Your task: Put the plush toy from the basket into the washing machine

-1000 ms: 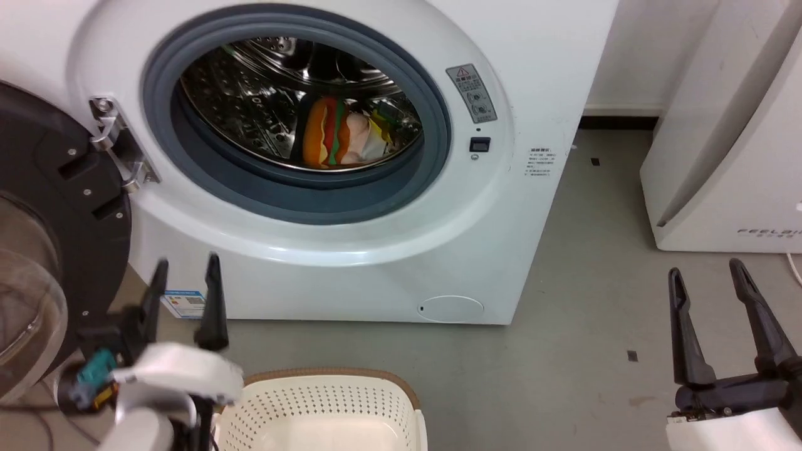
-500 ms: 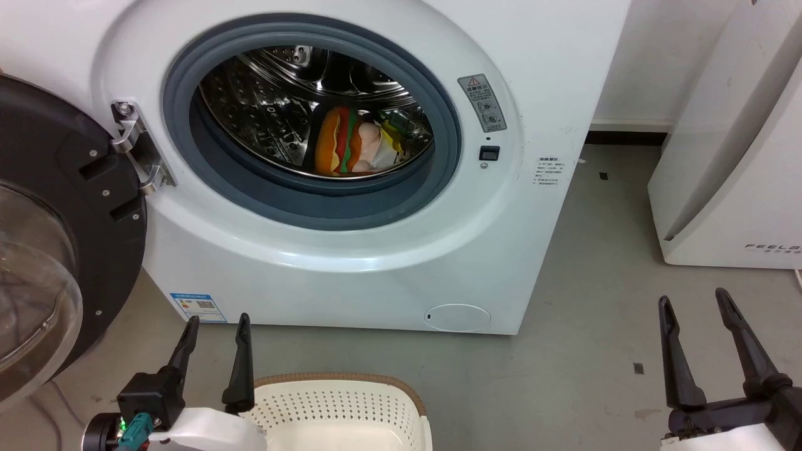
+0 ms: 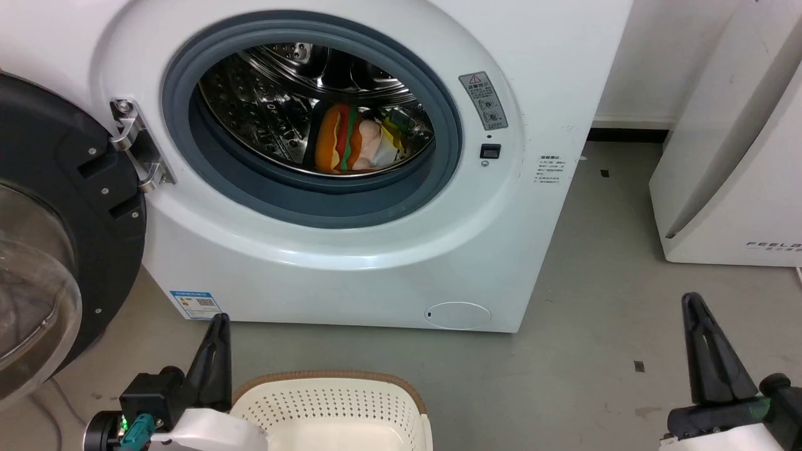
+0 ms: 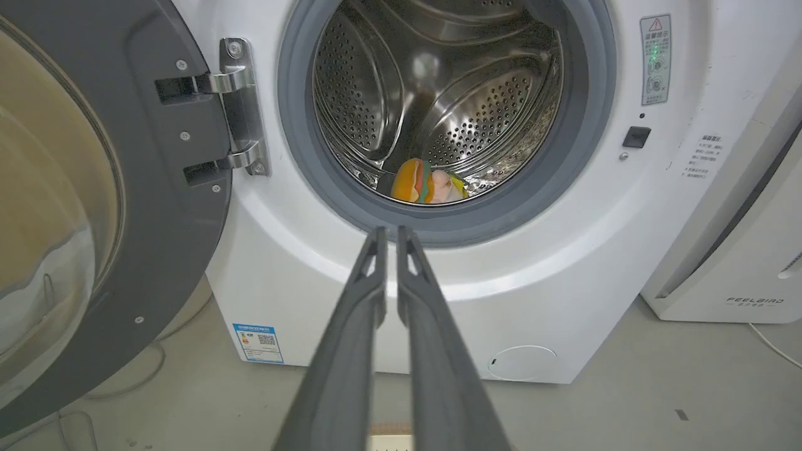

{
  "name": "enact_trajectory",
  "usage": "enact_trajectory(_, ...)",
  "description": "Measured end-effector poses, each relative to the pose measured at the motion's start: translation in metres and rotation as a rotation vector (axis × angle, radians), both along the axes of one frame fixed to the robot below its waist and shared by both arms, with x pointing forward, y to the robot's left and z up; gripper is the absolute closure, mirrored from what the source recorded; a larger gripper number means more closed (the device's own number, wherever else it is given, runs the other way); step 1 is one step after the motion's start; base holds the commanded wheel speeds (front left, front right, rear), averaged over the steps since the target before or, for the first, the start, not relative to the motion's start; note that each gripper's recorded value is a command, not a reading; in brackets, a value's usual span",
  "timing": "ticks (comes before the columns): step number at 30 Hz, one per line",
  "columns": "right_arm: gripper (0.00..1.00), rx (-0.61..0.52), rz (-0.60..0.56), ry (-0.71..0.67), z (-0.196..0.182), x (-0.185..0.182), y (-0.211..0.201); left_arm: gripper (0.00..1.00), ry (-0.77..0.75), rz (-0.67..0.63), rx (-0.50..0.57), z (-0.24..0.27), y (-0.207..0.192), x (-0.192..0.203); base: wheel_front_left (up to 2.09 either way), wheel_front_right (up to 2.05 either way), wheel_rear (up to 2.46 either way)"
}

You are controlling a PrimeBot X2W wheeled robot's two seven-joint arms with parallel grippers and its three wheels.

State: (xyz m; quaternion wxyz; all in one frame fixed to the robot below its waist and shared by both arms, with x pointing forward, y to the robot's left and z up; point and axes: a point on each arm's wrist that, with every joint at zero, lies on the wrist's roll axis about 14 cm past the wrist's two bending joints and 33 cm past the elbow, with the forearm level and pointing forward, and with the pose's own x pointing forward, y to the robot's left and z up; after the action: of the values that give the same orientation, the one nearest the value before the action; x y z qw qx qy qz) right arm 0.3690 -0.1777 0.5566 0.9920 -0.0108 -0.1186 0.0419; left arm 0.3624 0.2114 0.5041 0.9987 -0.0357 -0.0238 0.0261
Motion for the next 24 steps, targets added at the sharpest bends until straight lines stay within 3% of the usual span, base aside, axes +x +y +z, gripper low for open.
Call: enact_trajectory(24,1.00,-0.003,0.005,0.048,-0.0070,-0.0010,0.0024,1.00,0.004,-0.015,0.018,0.0050,-0.0070,0.0033,0.00,0.00,0.00)
